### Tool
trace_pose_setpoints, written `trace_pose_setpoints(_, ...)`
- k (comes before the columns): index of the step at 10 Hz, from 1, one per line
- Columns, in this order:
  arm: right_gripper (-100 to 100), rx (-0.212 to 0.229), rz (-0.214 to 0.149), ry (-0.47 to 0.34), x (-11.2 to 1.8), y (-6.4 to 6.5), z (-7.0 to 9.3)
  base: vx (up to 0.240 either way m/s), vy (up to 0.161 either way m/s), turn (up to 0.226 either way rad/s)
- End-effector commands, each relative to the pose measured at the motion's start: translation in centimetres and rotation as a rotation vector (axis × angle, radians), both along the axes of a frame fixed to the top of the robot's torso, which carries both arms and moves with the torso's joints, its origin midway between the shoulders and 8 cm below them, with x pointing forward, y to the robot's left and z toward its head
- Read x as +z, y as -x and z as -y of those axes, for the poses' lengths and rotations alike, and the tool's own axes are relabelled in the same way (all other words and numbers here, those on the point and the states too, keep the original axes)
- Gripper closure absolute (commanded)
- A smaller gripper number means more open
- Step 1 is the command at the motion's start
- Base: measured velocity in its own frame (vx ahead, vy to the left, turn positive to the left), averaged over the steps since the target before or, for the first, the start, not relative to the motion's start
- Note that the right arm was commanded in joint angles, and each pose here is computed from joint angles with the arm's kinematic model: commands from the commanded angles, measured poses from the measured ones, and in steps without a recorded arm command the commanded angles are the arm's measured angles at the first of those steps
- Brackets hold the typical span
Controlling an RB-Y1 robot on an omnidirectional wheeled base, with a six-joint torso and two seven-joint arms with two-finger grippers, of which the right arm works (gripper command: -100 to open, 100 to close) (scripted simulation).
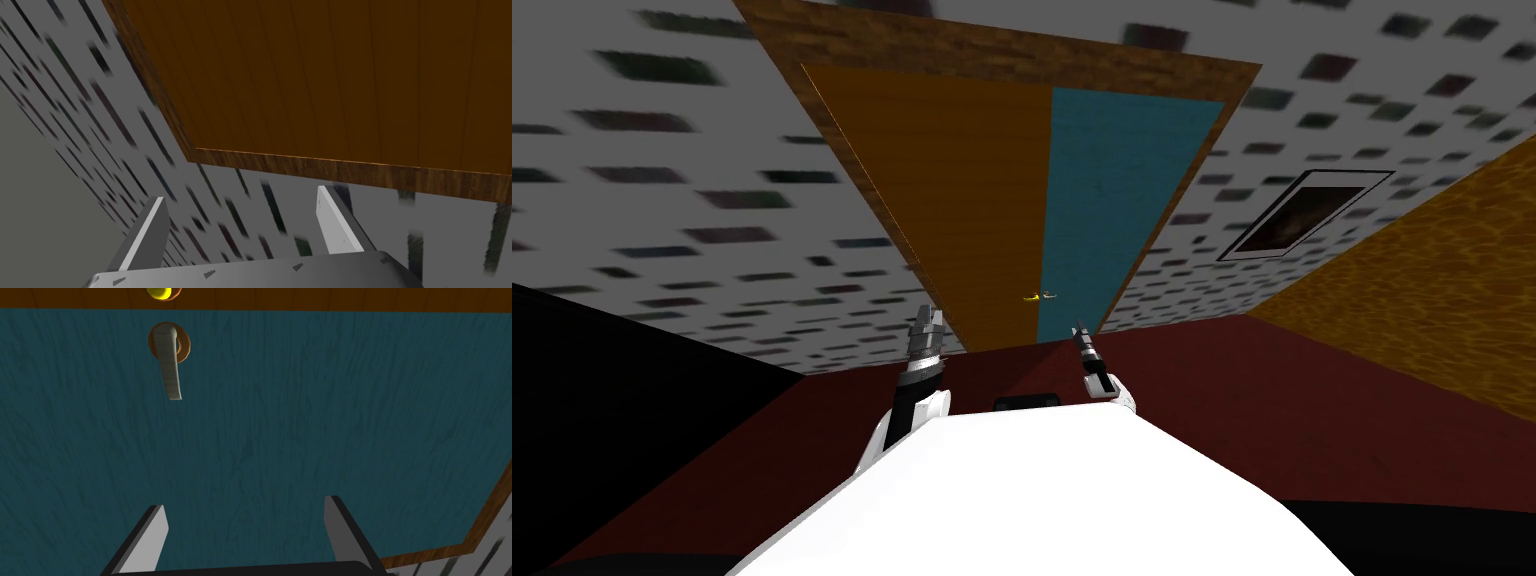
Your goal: Pull the door open
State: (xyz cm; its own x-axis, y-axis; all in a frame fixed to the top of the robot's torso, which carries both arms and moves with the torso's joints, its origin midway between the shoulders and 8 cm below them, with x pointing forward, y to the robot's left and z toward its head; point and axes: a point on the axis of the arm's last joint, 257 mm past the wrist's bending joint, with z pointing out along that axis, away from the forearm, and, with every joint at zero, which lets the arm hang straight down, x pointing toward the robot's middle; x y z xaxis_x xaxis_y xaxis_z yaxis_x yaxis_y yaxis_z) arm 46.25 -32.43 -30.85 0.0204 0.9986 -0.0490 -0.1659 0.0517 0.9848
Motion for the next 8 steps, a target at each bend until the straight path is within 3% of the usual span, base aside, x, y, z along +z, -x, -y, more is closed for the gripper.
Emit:
trace_pose_setpoints(1, -100, 0.0, -0.015, -0.003, -0.9, -0.1, 0.3, 0.111, 0.015, 0.057)
trace_pose_setpoints(8, -100, -0.002, -0.073, -0.017, -3.9, 0.1, 1.5, 0.086, 0.013, 0.047)
